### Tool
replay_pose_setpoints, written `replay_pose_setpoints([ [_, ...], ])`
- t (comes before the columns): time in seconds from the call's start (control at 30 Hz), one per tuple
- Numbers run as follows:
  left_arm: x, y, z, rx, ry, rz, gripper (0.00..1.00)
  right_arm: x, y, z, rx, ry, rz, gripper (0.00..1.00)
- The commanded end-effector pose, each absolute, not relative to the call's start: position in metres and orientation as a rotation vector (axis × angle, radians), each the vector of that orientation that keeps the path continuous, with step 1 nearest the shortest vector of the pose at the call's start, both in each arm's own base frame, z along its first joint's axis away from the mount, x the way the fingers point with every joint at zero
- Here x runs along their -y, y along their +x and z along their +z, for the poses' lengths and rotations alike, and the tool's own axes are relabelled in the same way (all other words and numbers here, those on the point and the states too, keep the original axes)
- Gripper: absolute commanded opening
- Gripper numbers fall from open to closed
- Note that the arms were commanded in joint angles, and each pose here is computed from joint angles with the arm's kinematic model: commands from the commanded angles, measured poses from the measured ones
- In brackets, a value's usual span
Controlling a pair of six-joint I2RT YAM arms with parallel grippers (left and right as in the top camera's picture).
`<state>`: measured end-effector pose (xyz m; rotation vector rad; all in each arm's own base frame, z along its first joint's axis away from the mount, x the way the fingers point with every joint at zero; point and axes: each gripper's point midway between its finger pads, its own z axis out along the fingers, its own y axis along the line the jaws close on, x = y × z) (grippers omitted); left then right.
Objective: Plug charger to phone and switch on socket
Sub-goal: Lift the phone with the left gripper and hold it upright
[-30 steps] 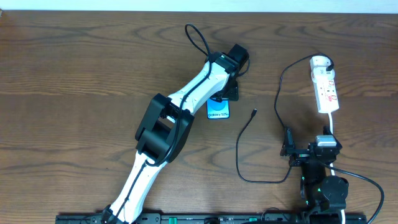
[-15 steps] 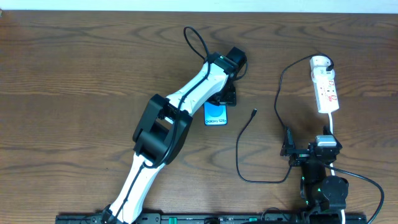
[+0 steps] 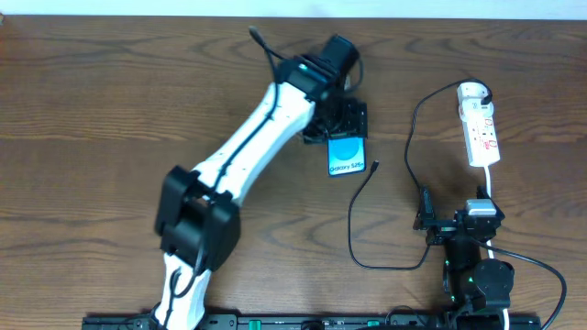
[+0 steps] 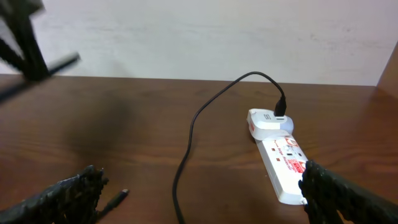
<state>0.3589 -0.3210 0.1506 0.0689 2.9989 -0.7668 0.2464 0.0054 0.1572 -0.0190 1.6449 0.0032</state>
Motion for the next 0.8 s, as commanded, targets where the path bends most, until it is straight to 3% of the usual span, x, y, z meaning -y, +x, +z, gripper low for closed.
replay_pose_setpoints([
  [0.0,0.328,0.344,0.216,-2.920,0.116,-1.200,0.80,-0.002,0.246,0.157,-1.644,0.004,-0.004,0.99],
  [0.3,0.318,0.331,0.291,-2.774,0.101,-1.937,0.80,-0.002,0.246,0.157,-1.644,0.004,-0.004,0.99],
  [0.53,0.303,0.341,0.301,-2.820,-0.193,-2.055,0.79,-0.002,0.246,0.157,-1.644,0.004,-0.004,0.99],
  [0.77,0.287,0.345,0.322,-2.760,-0.278,-2.262,0.79,-0.002,0.246,0.157,-1.644,0.004,-0.004,0.99],
])
